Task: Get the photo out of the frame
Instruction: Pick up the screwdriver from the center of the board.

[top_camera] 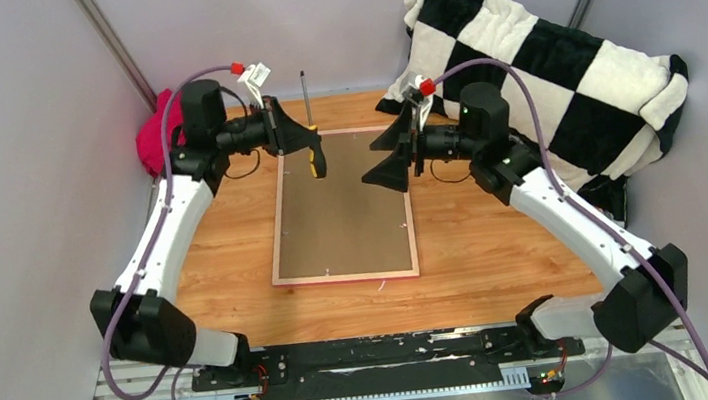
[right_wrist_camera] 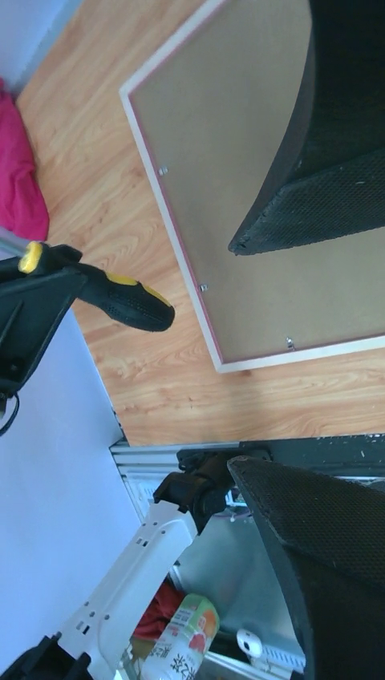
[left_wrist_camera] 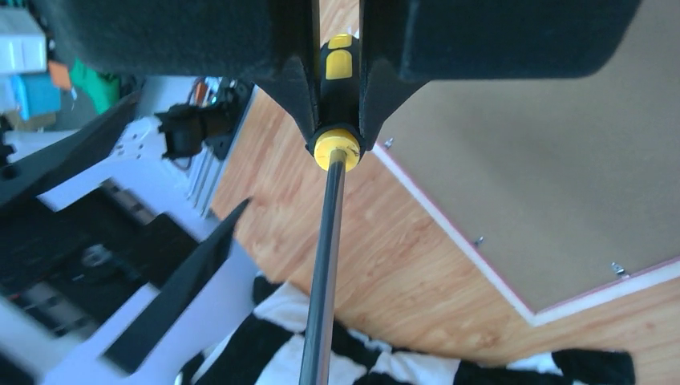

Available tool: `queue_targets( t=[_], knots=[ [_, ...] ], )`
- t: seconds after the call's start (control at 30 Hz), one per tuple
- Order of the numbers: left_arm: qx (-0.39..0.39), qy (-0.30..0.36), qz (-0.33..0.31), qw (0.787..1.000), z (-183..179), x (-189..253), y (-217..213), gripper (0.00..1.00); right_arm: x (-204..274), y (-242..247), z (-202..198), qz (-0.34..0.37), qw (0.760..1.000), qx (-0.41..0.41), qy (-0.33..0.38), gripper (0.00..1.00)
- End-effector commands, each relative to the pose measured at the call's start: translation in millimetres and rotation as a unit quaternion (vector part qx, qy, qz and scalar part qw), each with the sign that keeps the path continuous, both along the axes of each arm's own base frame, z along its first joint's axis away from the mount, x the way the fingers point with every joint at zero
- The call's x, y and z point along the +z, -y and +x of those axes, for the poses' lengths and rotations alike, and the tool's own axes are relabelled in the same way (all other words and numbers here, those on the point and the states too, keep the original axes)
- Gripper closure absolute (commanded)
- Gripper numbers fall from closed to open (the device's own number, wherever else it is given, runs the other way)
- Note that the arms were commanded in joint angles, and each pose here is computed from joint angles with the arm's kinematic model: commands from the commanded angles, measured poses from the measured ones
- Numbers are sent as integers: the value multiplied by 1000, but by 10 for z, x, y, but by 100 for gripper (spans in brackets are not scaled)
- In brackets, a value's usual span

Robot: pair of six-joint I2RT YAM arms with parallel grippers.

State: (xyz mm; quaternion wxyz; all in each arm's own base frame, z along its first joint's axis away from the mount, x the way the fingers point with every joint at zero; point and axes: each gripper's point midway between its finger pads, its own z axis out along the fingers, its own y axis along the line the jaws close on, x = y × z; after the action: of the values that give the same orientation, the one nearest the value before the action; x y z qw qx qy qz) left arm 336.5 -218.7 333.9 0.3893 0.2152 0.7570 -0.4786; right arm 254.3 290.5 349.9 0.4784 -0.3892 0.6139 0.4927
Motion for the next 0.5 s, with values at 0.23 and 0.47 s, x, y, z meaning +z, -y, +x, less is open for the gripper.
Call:
queue_targets(
  t=[0.23,0.47],
  knots=[
    [5,112,-139,984,-511,922,355,100,-115,-232,67,44,999,-2,-8,5],
    [-28,110,-138,984,-664,750,418,100,133,-239,-417,120,986,118,9,5]
  ],
)
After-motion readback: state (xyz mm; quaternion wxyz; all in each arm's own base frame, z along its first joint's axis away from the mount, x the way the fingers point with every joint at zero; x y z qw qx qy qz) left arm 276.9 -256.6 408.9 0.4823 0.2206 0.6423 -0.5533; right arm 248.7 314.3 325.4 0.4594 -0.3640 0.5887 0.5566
